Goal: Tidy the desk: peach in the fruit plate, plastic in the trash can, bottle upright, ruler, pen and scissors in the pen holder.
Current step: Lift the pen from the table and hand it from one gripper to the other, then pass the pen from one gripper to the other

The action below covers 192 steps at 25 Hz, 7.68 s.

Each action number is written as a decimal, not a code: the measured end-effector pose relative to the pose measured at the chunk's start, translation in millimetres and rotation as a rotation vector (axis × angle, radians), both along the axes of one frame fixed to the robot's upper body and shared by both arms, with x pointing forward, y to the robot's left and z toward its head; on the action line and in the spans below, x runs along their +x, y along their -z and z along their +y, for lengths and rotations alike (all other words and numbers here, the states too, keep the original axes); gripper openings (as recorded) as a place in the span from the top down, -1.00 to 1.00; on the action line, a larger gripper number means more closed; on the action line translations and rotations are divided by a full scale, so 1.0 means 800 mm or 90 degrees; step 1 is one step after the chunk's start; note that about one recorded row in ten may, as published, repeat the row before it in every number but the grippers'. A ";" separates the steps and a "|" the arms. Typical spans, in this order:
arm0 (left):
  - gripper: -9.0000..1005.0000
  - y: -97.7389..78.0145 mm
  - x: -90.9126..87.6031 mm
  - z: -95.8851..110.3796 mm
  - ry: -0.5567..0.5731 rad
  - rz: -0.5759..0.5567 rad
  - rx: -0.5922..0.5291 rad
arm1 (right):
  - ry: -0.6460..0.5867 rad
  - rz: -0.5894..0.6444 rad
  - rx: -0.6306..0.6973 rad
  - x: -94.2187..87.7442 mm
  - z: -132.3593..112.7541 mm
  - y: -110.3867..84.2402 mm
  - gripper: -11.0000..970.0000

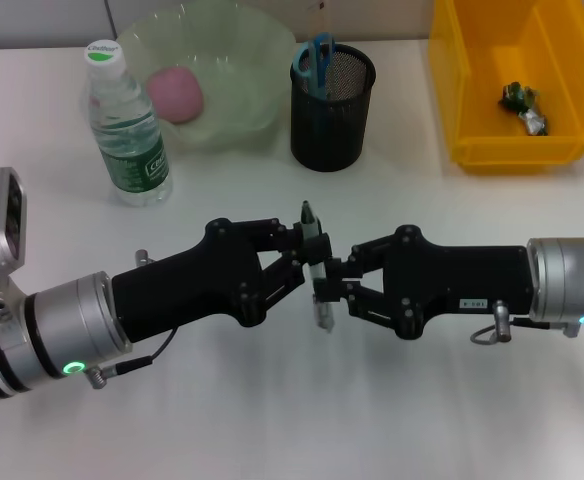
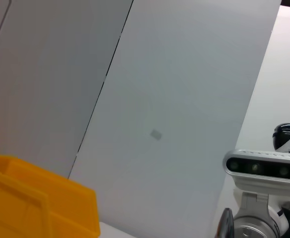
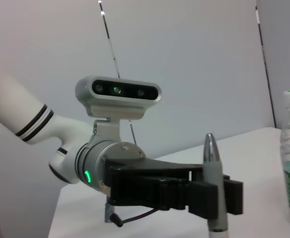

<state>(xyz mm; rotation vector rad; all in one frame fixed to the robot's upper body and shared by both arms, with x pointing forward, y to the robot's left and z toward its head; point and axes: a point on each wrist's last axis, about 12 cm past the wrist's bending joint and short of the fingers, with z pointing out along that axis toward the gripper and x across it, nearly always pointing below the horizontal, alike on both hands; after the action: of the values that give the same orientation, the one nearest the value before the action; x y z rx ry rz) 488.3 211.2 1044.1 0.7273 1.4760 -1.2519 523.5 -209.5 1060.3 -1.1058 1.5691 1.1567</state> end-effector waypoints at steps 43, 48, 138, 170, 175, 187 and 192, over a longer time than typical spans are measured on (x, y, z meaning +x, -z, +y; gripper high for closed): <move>0.69 -0.006 0.004 0.023 -0.133 0.150 -0.167 | 0.100 -0.102 0.067 -0.049 -0.039 0.022 -0.21; 0.69 -0.006 0.003 0.023 -0.149 0.188 -0.214 | 0.138 -0.138 0.083 -0.060 -0.042 0.029 -0.21; 0.69 0.013 0.024 -0.011 -0.239 0.464 -0.352 | 0.253 -0.293 0.051 -0.040 0.034 0.044 -0.19; 0.69 0.012 0.025 -0.014 -0.242 0.471 -0.365 | 0.267 -0.292 0.051 -0.032 0.041 0.041 -0.18; 0.69 0.012 0.025 -0.012 -0.243 0.473 -0.367 | 0.267 -0.292 0.052 -0.032 0.041 0.041 -0.18; 0.69 0.012 0.025 -0.012 -0.241 0.473 -0.364 | 0.270 -0.293 0.055 -0.030 0.043 0.039 0.15; 0.69 0.012 0.025 -0.012 -0.242 0.474 -0.363 | 0.269 -0.292 0.057 -0.030 0.044 0.039 0.35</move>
<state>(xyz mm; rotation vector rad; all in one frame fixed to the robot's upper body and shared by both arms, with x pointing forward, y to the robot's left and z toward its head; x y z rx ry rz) 508.2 201.3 1034.3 -0.4350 1.5936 -1.6080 499.8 -174.5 1029.2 -0.8493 1.2906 0.6269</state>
